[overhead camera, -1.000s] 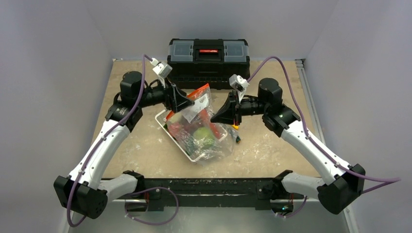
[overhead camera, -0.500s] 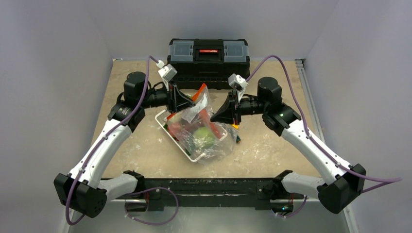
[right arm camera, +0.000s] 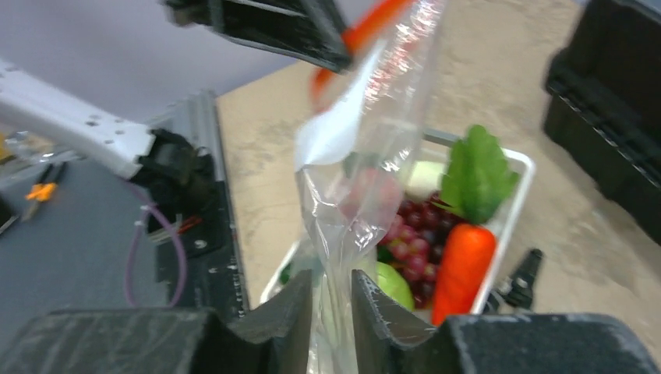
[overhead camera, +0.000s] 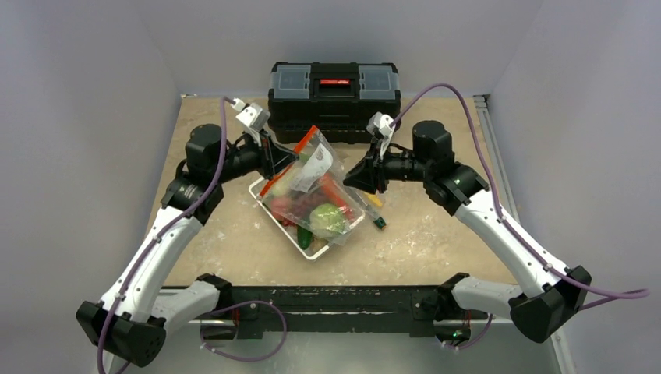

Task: Place the food in the zip-top bag and seal the zipper
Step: Pick up the zipper food storage bag at the center of the board.

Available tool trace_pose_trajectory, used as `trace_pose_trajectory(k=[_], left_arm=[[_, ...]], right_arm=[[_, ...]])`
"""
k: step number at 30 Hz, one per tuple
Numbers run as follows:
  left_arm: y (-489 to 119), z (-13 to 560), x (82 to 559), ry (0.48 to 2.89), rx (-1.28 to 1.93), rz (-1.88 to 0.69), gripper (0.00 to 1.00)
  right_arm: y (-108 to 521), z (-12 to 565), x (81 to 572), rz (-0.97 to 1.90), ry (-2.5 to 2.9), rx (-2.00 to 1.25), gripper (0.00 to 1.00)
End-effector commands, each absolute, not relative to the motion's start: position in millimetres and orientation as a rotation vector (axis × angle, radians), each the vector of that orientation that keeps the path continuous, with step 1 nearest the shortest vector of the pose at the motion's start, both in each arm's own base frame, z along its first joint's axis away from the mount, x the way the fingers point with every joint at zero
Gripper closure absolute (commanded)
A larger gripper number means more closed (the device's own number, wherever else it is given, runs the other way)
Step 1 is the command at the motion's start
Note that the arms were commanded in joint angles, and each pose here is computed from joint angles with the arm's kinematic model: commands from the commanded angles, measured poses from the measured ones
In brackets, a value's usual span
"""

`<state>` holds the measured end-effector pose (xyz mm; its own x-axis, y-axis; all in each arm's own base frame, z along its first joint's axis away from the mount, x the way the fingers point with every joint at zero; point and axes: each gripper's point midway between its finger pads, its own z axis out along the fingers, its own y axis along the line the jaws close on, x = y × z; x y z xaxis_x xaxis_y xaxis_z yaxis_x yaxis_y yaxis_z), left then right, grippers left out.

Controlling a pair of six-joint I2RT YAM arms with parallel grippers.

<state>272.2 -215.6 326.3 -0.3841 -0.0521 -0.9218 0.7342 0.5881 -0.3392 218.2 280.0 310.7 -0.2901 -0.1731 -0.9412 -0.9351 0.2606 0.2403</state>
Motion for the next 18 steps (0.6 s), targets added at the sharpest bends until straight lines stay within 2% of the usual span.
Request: trace_pose_trajectory(k=[1,2,5,7,9,11,14,15,18], left_arm=[[-201.0,354.2,274.7,1.651,0.486,-0.844,1.0],[-201.3,354.9,274.7,1.652,0.48,-0.849,1.0],[-198.7,353.2,279.3,1.682,0.421,-0.847,1.0],[-195.8,350.6,284.0,1.714,0.362,-0.841,1.0],[-192.3,344.5,289.9,1.77,0.289,-0.833,1.0],[-192.8,338.0,293.9,1.821,0.253,-0.837,1.0],[-195.4,331.5,298.2,1.852,0.208,-0.862,1.0],[-195.6,330.3,299.4,1.858,0.187,-0.87,1.0],[-196.4,330.4,299.5,1.862,0.132,-0.902,1.0]], right_arm=[[258.1,315.9,265.4,0.837,1.794,-0.798,0.67],[251.2,314.1,276.6,0.781,1.841,-0.712,0.63],[220.5,314.9,309.4,0.594,1.972,-0.34,0.6],[210.5,314.3,315.8,0.515,2.024,-0.166,0.54],[210.2,324.3,315.6,0.424,2.031,-0.095,0.45],[219.1,339.2,305.5,0.358,1.99,-0.076,0.41],[220.8,364.5,296.3,0.292,1.907,-0.022,0.3],[226.3,371.4,294.0,0.303,1.881,-0.015,0.22],[254.3,370.1,281.3,0.355,1.832,0.051,0.22]])
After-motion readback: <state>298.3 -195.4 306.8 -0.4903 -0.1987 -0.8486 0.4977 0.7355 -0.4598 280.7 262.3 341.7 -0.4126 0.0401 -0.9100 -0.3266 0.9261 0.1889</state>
